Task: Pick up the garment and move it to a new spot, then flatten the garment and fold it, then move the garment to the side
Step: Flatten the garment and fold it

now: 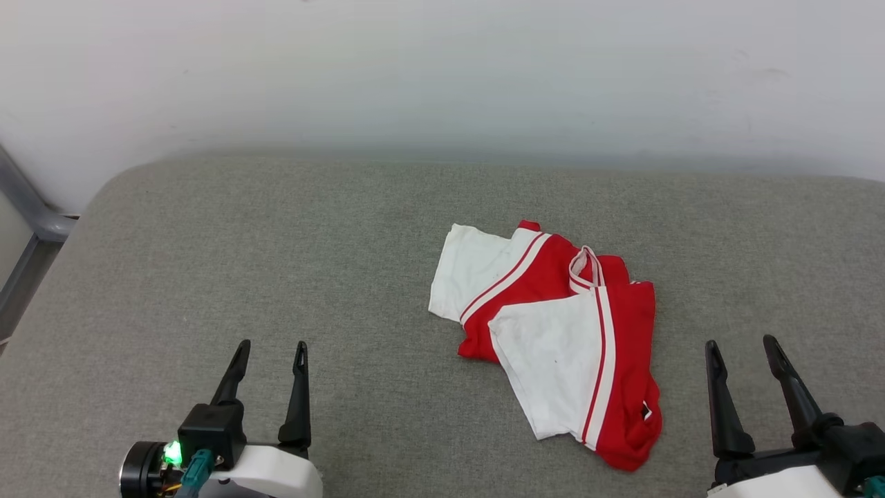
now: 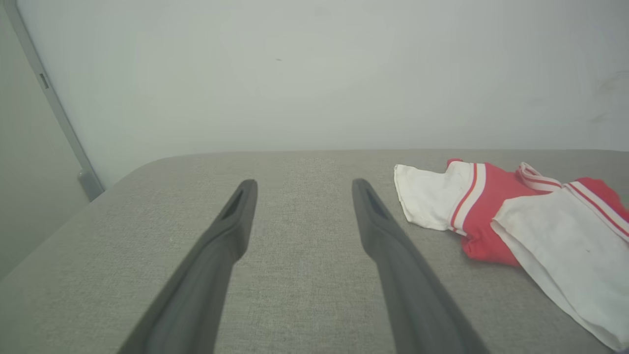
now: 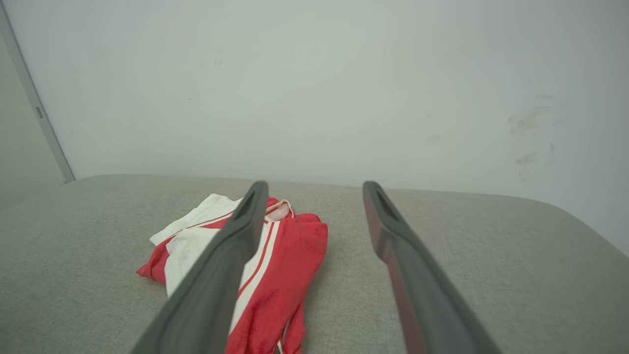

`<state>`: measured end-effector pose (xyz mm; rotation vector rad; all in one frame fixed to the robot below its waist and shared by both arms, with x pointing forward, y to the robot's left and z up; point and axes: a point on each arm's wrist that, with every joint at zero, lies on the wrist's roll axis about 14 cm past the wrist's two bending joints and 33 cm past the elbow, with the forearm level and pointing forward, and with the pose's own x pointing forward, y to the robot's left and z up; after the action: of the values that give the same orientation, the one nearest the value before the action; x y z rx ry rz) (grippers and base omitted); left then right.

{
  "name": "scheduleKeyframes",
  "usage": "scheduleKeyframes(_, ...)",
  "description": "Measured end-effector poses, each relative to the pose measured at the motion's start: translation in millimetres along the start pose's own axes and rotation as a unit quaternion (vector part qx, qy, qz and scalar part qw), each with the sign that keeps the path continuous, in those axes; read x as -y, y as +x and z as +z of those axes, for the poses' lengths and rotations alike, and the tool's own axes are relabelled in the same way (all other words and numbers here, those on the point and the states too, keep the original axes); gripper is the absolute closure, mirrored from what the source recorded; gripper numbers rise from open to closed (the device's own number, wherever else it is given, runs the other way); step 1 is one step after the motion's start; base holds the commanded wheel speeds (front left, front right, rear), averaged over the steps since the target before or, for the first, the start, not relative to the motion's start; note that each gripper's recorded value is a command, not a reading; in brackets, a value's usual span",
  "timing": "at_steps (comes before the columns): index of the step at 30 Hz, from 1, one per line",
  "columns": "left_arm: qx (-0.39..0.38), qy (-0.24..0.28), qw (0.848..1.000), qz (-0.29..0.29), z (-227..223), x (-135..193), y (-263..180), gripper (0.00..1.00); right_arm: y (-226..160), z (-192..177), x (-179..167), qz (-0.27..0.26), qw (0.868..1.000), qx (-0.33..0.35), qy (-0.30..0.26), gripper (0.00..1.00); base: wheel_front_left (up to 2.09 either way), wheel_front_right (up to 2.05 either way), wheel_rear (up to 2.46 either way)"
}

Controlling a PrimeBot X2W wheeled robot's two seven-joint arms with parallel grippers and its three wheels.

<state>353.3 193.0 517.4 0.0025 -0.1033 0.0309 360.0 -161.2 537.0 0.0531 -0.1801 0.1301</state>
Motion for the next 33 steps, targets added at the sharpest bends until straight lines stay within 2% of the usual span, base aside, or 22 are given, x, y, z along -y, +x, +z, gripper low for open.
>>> scheduleKeyframes(23, -0.010, 0.007, 1.000, 0.001, -9, -4, -6, 0.00, -4, -8, -2, 0.002, 1.000, -0.013, 0.002, 0.00, 0.00, 0.00, 0.00)
scheduleKeyframes(27, -0.012, 0.006, 1.000, 0.003, -10, -6, -8, 0.00, 6, 8, -9, 0.015, 1.000, 0.013, -0.009, 0.00, 0.00, 0.00, 0.00)
scheduleKeyframes(33, -0.016, 0.005, 1.000, 0.007, -13, -8, -6, 0.00, 39, 60, -33, 0.057, 0.993, 0.100, -0.040, 0.00, 0.00, 0.00, 0.00)
